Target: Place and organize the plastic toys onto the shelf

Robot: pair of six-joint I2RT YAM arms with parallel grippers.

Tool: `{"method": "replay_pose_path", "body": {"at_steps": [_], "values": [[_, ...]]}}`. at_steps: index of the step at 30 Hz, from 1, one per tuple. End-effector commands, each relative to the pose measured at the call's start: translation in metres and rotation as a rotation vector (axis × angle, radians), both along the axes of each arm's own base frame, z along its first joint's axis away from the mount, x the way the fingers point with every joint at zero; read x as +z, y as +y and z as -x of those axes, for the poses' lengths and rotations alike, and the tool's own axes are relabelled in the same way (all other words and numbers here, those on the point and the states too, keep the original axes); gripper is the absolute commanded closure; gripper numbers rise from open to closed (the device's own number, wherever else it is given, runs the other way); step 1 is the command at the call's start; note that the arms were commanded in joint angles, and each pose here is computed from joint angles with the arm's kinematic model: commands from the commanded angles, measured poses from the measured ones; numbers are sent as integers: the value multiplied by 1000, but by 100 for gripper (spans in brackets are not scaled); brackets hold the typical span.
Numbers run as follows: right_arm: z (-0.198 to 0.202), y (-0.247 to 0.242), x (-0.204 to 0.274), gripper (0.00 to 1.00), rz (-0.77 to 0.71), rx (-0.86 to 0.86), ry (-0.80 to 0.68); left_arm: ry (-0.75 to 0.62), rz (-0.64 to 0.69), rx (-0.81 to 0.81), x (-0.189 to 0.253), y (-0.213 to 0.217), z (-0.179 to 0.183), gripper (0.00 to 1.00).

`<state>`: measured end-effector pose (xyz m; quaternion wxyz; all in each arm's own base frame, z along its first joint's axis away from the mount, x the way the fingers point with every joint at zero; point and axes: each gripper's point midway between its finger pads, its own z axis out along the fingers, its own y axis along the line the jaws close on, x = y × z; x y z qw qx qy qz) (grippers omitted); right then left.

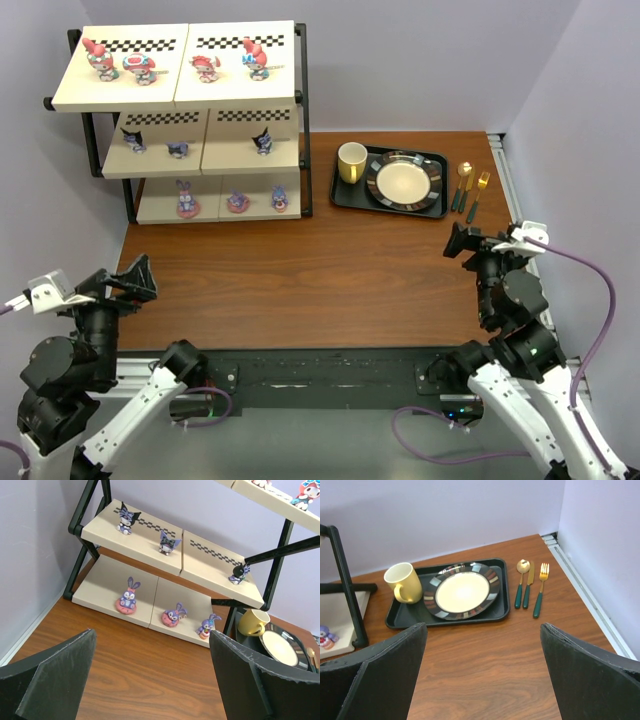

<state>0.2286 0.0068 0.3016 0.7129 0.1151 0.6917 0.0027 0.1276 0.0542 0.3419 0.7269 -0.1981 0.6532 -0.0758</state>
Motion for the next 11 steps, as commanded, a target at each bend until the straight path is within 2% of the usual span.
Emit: {"method": "replay_pose_path", "body": {"at_steps": [1,11], "values": [[-7,1,4,1,14,-13,4,-10,-12,10,3,-2,-5,0],[-7,1,5,1,18,-10,-5,-13,-14,10,-1,-7,-12,0]]}}
